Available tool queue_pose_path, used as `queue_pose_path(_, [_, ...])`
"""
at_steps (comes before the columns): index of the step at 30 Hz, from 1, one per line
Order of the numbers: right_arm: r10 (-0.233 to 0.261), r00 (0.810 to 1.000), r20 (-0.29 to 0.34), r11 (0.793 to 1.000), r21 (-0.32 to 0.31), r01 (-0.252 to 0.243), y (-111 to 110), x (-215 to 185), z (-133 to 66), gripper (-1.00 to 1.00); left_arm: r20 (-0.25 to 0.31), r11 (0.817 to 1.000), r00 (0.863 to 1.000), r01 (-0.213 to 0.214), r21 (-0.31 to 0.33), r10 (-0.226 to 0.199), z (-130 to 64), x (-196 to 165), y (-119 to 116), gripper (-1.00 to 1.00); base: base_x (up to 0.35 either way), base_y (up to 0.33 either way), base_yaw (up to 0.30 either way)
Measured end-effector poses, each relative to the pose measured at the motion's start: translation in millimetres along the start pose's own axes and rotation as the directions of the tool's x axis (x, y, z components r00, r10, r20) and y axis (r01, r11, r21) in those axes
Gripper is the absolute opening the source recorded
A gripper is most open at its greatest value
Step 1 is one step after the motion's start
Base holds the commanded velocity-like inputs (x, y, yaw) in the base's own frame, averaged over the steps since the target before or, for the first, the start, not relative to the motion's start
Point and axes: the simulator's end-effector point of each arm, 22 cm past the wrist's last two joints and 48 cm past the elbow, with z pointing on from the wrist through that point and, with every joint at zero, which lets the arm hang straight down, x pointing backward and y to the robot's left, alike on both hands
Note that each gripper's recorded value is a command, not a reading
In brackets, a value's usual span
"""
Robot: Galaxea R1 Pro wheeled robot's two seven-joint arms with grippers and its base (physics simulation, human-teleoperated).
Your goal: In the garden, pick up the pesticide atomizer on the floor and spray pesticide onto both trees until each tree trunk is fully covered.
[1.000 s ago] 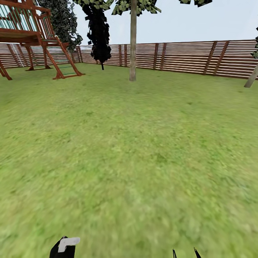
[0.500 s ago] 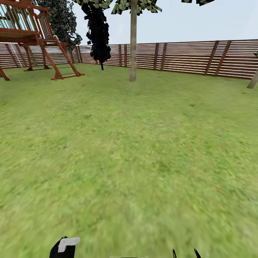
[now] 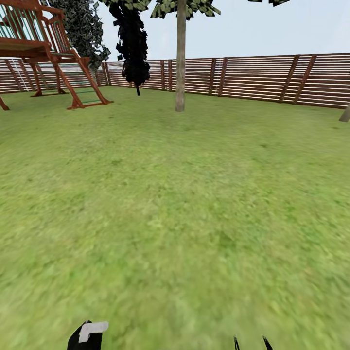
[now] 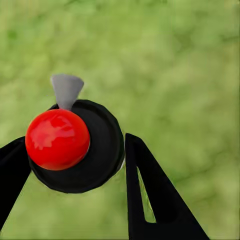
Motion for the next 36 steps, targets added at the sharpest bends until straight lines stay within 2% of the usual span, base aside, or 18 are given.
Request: queue_pose_path(36, [0.0,1.0,0.0,1.0,0.0,0.0,-0.4,0.1,-0.1,1.0,-0.001,1.0,1.0,-0.001,-0.001,0.001,0.1,0.2,0.9,-1.0,0.341,0.0,0.0])
